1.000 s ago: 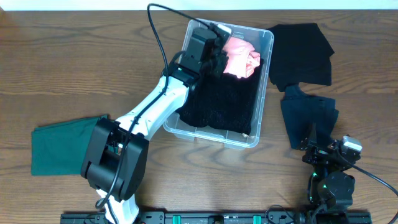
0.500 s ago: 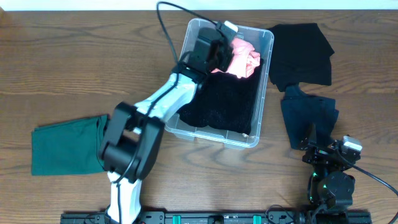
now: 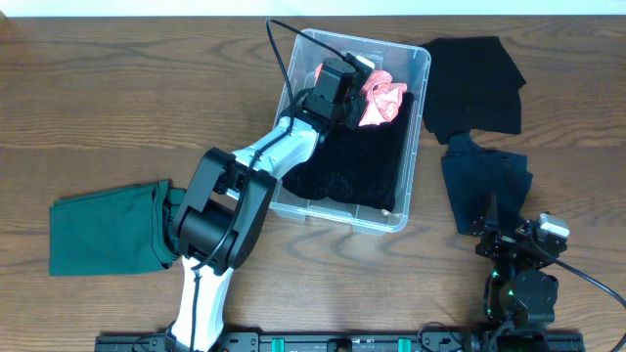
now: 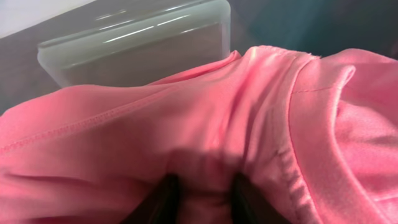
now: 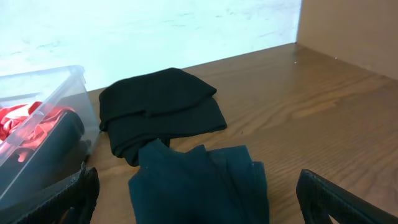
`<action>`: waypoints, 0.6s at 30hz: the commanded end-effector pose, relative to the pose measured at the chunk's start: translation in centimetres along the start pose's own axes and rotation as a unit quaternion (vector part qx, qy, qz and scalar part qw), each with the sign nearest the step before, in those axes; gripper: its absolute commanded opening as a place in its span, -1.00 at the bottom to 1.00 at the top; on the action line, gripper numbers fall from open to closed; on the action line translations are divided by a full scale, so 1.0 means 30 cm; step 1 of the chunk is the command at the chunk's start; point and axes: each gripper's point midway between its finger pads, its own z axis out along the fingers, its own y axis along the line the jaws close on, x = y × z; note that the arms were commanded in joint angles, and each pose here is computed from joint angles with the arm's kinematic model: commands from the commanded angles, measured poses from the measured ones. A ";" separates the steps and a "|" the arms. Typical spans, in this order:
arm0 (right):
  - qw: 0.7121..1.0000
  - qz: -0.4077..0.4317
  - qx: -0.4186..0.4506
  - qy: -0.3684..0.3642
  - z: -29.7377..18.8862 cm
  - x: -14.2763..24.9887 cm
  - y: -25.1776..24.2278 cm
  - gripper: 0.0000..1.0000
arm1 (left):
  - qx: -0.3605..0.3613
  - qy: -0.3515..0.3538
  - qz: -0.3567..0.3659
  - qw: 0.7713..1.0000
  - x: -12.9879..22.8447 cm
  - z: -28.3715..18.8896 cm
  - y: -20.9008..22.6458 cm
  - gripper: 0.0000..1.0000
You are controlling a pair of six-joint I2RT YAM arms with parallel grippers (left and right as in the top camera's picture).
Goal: Pack container
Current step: 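Lower the pink garment onto the black sweater and press it flat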
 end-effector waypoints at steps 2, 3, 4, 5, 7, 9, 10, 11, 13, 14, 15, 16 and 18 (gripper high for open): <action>1.000 0.005 0.002 0.000 0.001 0.003 -0.004 0.99 | -0.002 -0.004 -0.002 1.000 -0.039 -0.066 -0.010 -0.40; 1.000 0.005 0.002 0.000 0.001 0.003 -0.004 0.99 | -0.002 -0.019 -0.002 1.000 -0.084 -0.099 -0.011 -0.40; 1.000 0.005 0.002 0.000 0.001 0.003 -0.004 0.98 | -0.003 -0.035 -0.001 0.999 -0.130 -0.136 -0.011 -0.40; 1.000 0.005 0.002 0.000 0.001 0.003 -0.004 0.98 | -0.003 -0.052 0.000 0.999 -0.180 -0.178 -0.013 -0.40; 1.000 0.005 0.002 0.000 0.001 0.003 -0.004 0.98 | -0.001 -0.078 0.003 0.997 -0.251 -0.245 -0.024 -0.40; 1.000 0.005 0.002 0.000 0.001 0.003 -0.004 0.99 | 0.010 -0.090 0.006 0.996 -0.284 -0.277 -0.051 -0.40; 1.000 0.005 0.002 0.000 0.001 0.003 -0.004 0.99 | 0.018 -0.092 0.008 0.996 -0.287 -0.280 -0.071 -0.40; 1.000 0.005 0.002 0.000 0.001 0.003 -0.004 0.99 | 0.024 -0.091 0.010 0.996 -0.285 -0.278 -0.088 -0.40; 1.000 0.005 0.002 0.000 0.001 0.003 -0.004 0.99 | 0.030 -0.082 0.013 0.996 -0.264 -0.259 -0.113 -0.40; 1.000 0.005 0.002 0.000 0.001 0.003 -0.004 0.99 | 0.033 -0.078 0.015 0.996 -0.252 -0.247 -0.126 -0.40; 1.000 0.005 0.002 0.000 0.001 0.003 -0.004 0.99 | 0.036 -0.073 0.017 0.997 -0.239 -0.231 -0.138 -0.40; 1.000 0.005 0.002 0.000 0.001 0.003 -0.004 0.99 | 0.037 -0.069 0.018 0.997 -0.226 -0.217 -0.144 -0.40; 1.000 0.005 0.002 0.000 0.001 0.003 -0.004 0.99 | 0.040 -0.061 0.019 0.997 -0.193 -0.176 -0.158 -0.41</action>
